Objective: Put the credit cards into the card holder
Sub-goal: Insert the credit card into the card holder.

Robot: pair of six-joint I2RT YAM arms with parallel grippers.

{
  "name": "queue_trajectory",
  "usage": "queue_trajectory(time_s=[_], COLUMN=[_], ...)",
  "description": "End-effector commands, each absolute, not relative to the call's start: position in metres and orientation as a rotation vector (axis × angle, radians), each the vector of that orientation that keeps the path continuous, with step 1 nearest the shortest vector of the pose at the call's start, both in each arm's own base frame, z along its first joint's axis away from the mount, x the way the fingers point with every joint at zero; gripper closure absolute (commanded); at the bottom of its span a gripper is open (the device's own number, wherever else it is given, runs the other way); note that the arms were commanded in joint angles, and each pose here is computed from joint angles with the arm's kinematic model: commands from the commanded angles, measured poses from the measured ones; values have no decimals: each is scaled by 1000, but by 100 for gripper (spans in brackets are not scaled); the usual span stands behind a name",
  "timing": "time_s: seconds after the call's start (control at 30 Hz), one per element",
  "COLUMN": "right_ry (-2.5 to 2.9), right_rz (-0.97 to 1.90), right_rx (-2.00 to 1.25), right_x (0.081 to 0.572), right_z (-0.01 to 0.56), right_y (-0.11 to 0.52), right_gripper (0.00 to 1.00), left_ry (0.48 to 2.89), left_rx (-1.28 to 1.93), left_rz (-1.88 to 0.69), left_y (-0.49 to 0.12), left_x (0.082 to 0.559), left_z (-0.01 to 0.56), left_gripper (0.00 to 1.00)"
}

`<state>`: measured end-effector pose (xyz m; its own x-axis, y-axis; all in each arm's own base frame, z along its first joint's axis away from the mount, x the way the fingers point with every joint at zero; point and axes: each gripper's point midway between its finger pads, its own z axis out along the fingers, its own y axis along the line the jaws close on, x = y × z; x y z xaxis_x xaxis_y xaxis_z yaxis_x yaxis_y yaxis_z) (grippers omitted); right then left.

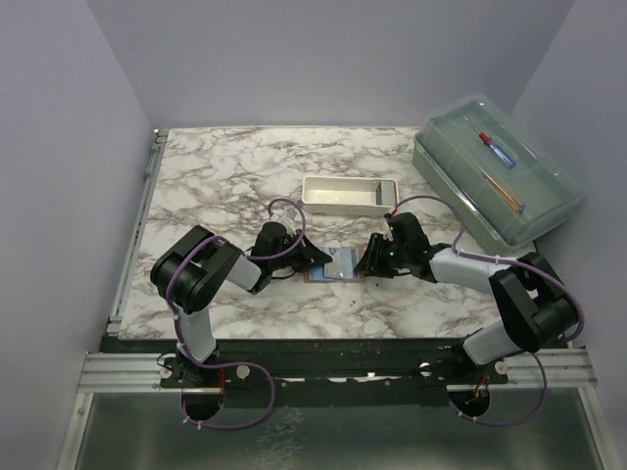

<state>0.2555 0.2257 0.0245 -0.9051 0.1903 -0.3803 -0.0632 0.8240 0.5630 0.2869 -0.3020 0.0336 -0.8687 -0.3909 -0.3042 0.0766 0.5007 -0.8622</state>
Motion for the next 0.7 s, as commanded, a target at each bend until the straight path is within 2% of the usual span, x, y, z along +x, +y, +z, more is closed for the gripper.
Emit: queue_trajectory(time_s=[0.0,0.3,0.5,0.67], right_ry=[2724,2794,2843,2839], right_rz=[561,371,128,39], right_rx=[141,123,141,132], right_x=[236,225,217,218], right_z=[-18,-45,-51,-51], right_y=[198,187,173,167], right_gripper=[58,59,71,73], left_ry=[2322,2367,2415,2422], left_rx=[-249,-271,-240,-251], left_rz=[-1242,-1298,-1252,-1209], left_y=[-293,-292,-284,-280], left_x=[288,285,281,282], left_z=[14,19,13,17], left_gripper=[100,100,100,100])
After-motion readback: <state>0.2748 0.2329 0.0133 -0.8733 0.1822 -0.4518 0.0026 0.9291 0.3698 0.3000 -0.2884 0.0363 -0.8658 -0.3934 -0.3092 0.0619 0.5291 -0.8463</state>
